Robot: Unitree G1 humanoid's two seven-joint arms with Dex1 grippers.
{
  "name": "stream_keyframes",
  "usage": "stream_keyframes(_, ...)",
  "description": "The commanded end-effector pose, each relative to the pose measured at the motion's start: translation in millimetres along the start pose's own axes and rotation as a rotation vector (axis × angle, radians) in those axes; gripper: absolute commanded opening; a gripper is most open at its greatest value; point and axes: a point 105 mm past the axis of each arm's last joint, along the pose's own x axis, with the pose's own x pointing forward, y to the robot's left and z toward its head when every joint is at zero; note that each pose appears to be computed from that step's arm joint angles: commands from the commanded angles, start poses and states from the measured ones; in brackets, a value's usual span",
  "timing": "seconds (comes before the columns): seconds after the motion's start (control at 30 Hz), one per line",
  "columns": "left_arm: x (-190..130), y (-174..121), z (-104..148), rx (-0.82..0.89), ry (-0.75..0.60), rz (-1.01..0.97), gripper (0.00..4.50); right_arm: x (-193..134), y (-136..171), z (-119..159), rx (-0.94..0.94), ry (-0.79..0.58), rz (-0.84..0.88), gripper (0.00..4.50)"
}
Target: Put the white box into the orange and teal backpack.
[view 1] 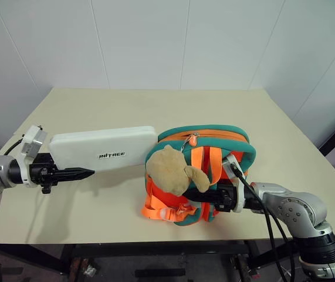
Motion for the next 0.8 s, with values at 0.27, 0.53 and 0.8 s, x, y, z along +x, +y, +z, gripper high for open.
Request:
stream_keyframes(0.27,26,-10,15,0.094,0.085,-0.204,1.41,5,3,4,-0.022,-0.007,0.025,0.57)
stream_keyframes(0.53,32,-13,22,0.098,0.139,-0.257,1.41,5,3,3,-0.021,-0.015,0.022,0.57)
stream_keyframes(0.8,55,-18,31,0.148,0.140,-0.364,1.41,8,3,3,-0.020,-0.021,0.025,0.57)
